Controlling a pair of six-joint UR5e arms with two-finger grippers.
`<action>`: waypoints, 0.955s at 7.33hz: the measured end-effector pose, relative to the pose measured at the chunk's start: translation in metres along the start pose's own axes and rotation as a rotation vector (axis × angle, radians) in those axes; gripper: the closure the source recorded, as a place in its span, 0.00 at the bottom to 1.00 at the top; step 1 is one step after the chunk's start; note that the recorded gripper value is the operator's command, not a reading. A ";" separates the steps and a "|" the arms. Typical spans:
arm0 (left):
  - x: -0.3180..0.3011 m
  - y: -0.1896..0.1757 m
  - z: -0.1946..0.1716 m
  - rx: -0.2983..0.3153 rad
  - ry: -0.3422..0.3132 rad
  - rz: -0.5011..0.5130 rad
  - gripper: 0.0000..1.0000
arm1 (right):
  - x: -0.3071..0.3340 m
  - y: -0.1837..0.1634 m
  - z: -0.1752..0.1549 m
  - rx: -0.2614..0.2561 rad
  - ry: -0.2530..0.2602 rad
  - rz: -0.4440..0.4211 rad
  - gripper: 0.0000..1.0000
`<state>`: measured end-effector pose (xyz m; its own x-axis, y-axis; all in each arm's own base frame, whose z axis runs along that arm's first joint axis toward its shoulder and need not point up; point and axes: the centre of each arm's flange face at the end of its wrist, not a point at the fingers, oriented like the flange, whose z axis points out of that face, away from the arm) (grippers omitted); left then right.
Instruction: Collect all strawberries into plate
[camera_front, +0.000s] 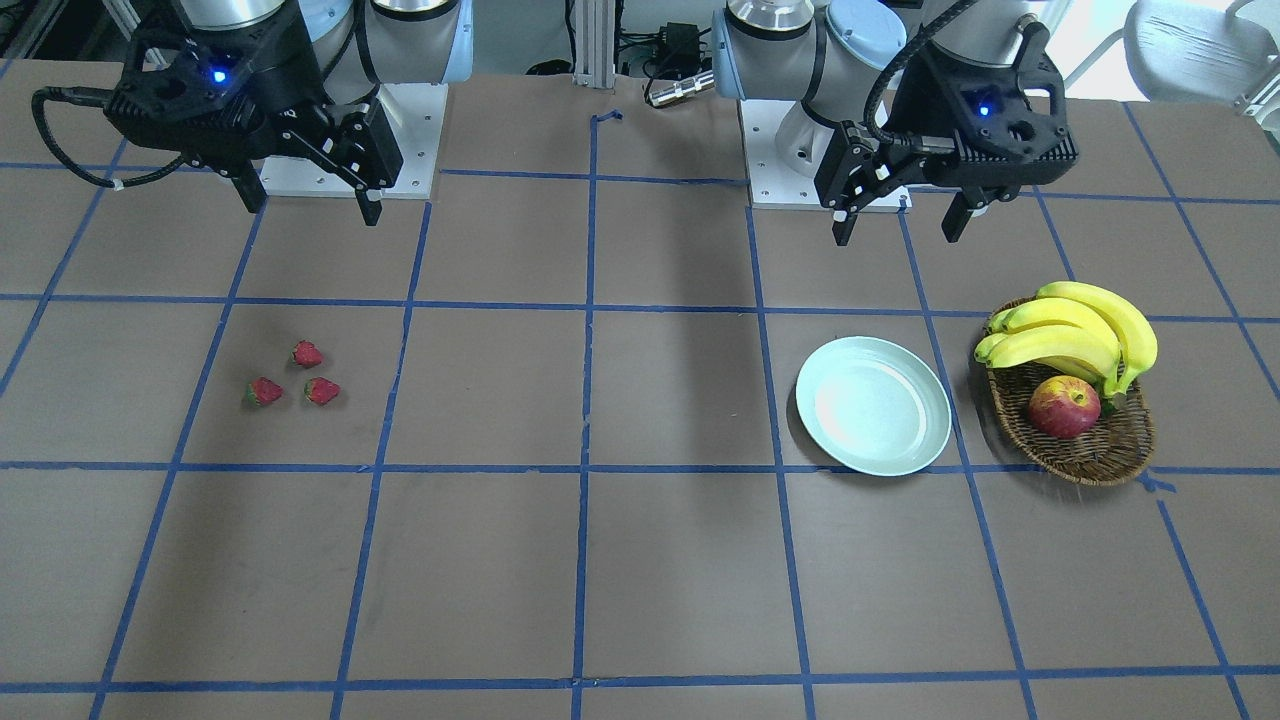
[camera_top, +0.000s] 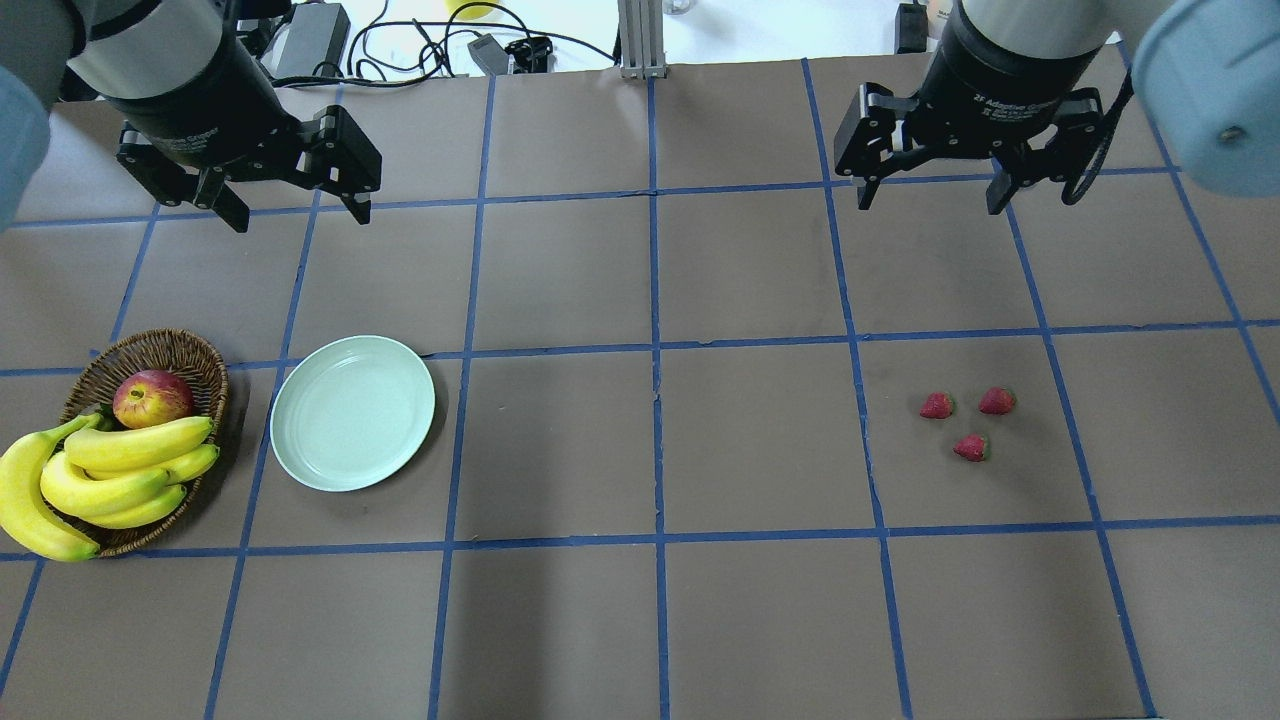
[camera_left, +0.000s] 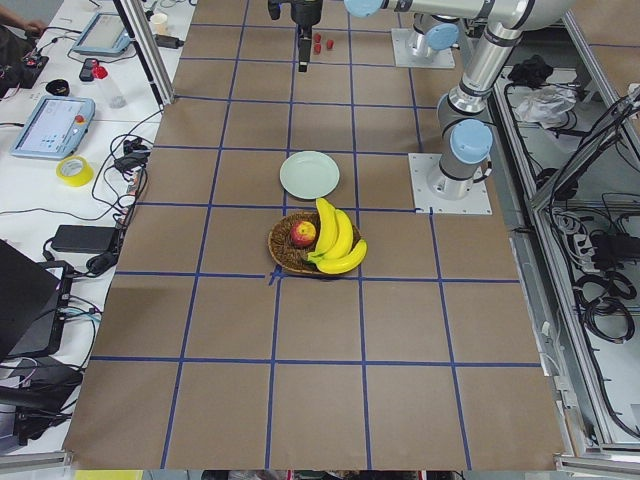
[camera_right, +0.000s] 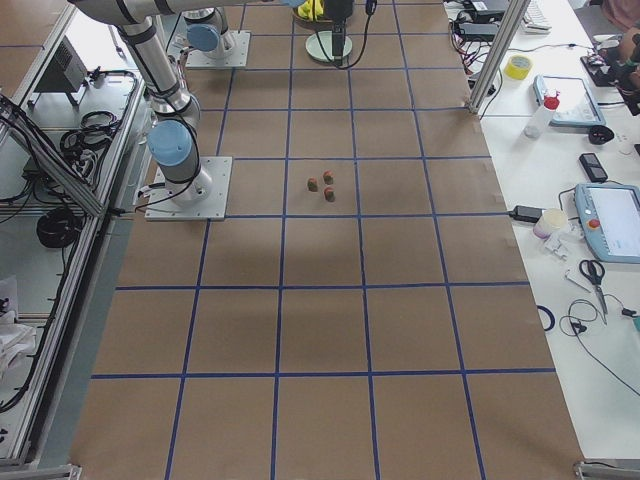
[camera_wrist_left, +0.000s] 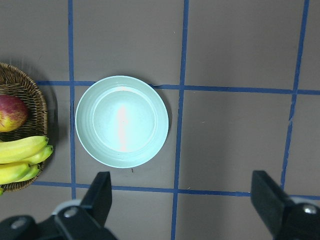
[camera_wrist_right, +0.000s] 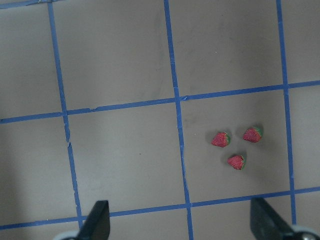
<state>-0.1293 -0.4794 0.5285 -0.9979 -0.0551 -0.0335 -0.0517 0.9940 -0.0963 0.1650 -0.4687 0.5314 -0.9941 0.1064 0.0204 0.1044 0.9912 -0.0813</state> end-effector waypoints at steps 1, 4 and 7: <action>0.000 0.000 0.000 0.000 0.000 0.001 0.00 | 0.001 0.000 0.001 0.000 0.008 -0.003 0.00; 0.001 0.001 0.000 -0.001 0.000 0.002 0.00 | 0.002 0.000 0.001 0.000 0.014 -0.005 0.00; 0.001 0.002 0.000 -0.001 0.000 0.003 0.00 | 0.002 0.000 0.003 -0.003 0.009 -0.007 0.00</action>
<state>-0.1308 -0.4779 0.5279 -0.9981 -0.0519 -0.0337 -0.0485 0.9943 -0.0952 0.1630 -0.4689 0.5289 -0.9945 0.1004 0.0296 0.0978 0.9921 -0.0781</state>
